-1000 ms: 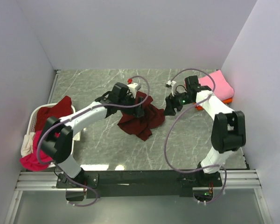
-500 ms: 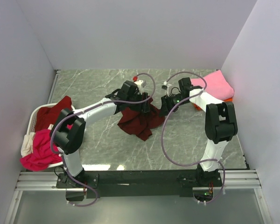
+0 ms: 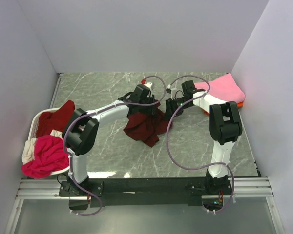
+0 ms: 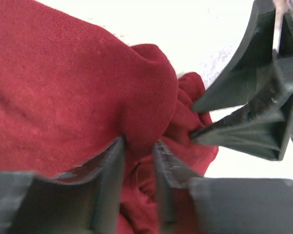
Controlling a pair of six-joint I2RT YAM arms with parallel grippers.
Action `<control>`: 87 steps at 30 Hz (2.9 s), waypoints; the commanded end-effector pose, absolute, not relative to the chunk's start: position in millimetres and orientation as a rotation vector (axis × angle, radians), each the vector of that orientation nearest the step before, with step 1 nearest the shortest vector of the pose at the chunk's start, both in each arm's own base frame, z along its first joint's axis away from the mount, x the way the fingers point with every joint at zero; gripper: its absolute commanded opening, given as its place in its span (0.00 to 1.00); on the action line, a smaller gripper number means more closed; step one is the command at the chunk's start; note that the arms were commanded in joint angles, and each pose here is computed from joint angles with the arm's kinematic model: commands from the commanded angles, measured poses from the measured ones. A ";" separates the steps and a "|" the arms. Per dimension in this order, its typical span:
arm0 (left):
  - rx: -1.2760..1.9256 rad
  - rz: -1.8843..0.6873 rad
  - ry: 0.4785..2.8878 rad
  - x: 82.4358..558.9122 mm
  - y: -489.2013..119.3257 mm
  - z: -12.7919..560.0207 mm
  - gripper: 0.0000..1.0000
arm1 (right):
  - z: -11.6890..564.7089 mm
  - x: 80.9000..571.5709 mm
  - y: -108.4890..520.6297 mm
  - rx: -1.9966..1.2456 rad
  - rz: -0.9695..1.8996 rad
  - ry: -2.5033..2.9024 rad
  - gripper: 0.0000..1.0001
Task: Fold and stack the t-shirts
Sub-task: Flatten the tshirt out
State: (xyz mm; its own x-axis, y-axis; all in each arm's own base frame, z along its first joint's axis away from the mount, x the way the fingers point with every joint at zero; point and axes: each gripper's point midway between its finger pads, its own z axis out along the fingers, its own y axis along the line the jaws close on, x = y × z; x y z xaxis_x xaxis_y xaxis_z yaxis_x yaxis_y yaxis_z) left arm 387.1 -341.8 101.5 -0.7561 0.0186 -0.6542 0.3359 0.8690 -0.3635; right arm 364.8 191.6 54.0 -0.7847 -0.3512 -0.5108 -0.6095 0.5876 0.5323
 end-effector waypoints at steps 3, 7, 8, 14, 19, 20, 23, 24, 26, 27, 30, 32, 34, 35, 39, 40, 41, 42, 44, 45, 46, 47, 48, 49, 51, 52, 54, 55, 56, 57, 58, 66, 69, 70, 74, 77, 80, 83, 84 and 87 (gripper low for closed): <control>0.253 -0.613 2.310 401.4 -349.0 118.3 0.09 | 66.7 382.3 202.1 -0.764 1.033 2.453 0.23; 0.208 -0.660 2.262 403.0 -336.7 135.9 0.00 | 77.5 380.7 198.1 -0.791 0.990 2.448 0.00; 0.195 -0.686 2.226 402.9 -332.1 153.8 0.00 | 91.7 381.7 196.5 -0.805 0.966 2.413 0.00; 0.112 -0.846 2.085 392.6 -285.9 214.8 0.00 | 155.5 381.6 179.9 -0.864 0.786 2.275 0.00; 0.175 -0.949 1.977 361.8 -271.3 268.6 0.00 | 196.8 370.6 170.3 -0.892 0.691 2.181 0.00; 0.188 -0.949 1.968 356.2 -268.9 272.7 0.00 | 212.7 365.6 170.0 -0.901 0.678 2.140 0.00; 0.222 -0.938 1.913 333.4 -255.6 297.9 0.00 | 245.0 354.0 164.8 -0.915 0.631 2.056 0.00; 0.233 -0.933 1.894 327.3 -251.6 304.9 0.00 | 254.3 351.2 162.2 -0.917 0.612 2.031 0.00; 0.245 -0.932 1.840 306.4 -239.5 326.8 0.00 | 279.1 340.2 157.1 -0.919 0.573 1.974 0.00; 0.252 -0.934 1.814 298.6 -235.5 335.3 0.00 | 293.2 337.6 156.0 -0.922 0.551 1.938 0.00; 0.272 -0.956 1.719 266.5 -220.6 367.4 0.00 | 338.0 322.5 147.8 -0.907 0.477 1.828 0.00; 0.279 -0.981 1.639 244.2 -211.1 392.2 0.00 | 367.2 305.8 146.0 -0.906 0.460 1.750 0.00; 0.321 -1.049 1.567 218.0 -208.5 413.5 0.00 | 395.2 287.9 145.2 -0.908 0.455 1.677 0.00; 0.336 -1.074 1.538 208.9 -208.0 421.7 0.00 | 404.6 279.4 147.6 -0.919 0.472 1.644 0.00; 0.371 -1.208 1.424 171.3 -206.2 450.9 0.00 | 442.6 243.7 152.1 -0.924 0.520 1.528 0.00; 0.372 -1.225 1.377 164.1 -203.8 461.0 0.00 | 449.6 235.6 153.1 -0.922 0.531 1.501 0.00; 0.364 -1.236 1.369 163.2 -203.5 461.6 0.00 | 451.7 230.3 154.9 -0.910 0.559 1.497 0.00; 0.350 -1.256 1.369 163.2 -204.3 462.1 0.00 | 452.3 227.3 156.9 -0.906 0.582 1.491 0.00; 0.300 -1.259 1.367 174.2 -205.3 460.0 0.01 | 455.5 228.1 158.7 -0.870 0.606 1.479 0.00; 0.257 -1.268 1.381 182.1 -206.3 456.8 0.00 | 445.6 237.1 157.2 -0.841 0.599 1.511 0.00; 0.179 -1.243 1.433 203.7 -208.2 441.0 0.00 | 444.7 250.5 157.6 -0.819 0.584 1.505 0.00; 0.145 -1.242 1.415 214.1 -209.4 441.9 0.00 | 437.7 263.2 156.3 -0.793 0.573 1.530 0.00; 0.086 -1.251 1.438 226.6 -211.7 434.7 0.00 | 425.7 279.3 154.6 -0.749 0.563 1.573 0.00; 0.016 -1.223 1.509 252.5 -217.7 409.9 0.00 | 415.3 313.0 148.6 -0.685 0.494 1.609 0.00; -0.121 -1.155 1.529 292.5 -214.2 394.3 0.00 | 396.4 354.6 135.0 -0.584 0.433 1.677 0.00; -0.178 -1.103 1.631 326.8 -222.1 356.4 0.00 | 373.4 393.0 130.8 -0.543 0.402 1.724 0.00; -0.226 -1.076 1.670 371.5 -218.0 346.8 0.20 | 359.0 436.4 113.1 -0.449 0.363 1.767 0.00; -0.268 -1.010 1.808 409.1 -223.4 294.7 0.30 | 319.8 472.3 109.6 -0.423 0.352 1.849 0.00; -0.279 -0.949 1.789 439.8 -212.9 312.8 0.53 | 325.6 495.1 99.4 -0.380 0.304 1.849 0.09; -0.259 -0.916 1.819 459.1 -212.7 303.7 0.61 | 312.9 512.3 91.0 -0.359 0.269 1.886 0.21; -0.301 -0.832 1.983 481.0 -211.0 247.7 0.70 | 263.0 532.0 83.0 -0.330 0.240 2.020 0.35; -0.082 -0.673 2.006 466.8 -196.2 266.6 0.75 | 229.9 496.8 72.7 -0.599 0.290 2.048 0.60; -0.021 -0.721 2.149 412.7 -200.6 220.6 0.73 | 208.5 422.4 106.2 -0.956 0.541 2.042 0.60; -0.006 -0.724 2.221 390.3 -200.9 196.4 0.72 | 196.5 387.7 111.6 -1.018 0.642 2.107 0.60; 0.159 -0.711 2.380 314.5 -230.0 143.1 0.72 | 147.9 305.2 137.7 -1.263 0.787 2.154 0.59; 0.246 -0.707 2.448 269.6 -246.4 119.3 0.72 | 120.2 270.9 142.9 -1.356 0.686 2.176 0.59; 0.270 -0.604 2.500 245.9 -246.9 100.8 0.72 | 103.3 244.4 154.7 -1.497 0.588 2.092 0.60; 0.231 -0.485 2.525 233.8 -239.3 80.5 0.70 | 95.9 229.5 163.2 -1.569 0.573 1.983 0.60; 0.204 -0.424 2.519 235.1 -233.4 75.4 0.70 | 95.8 231.7 167.3 -1.584 0.549 1.946 0.60; 0.168 -0.374 2.522 225.7 -230.8 60.9 0.70 | 81.1 235.9 167.4 -1.569 0.487 2.002 0.59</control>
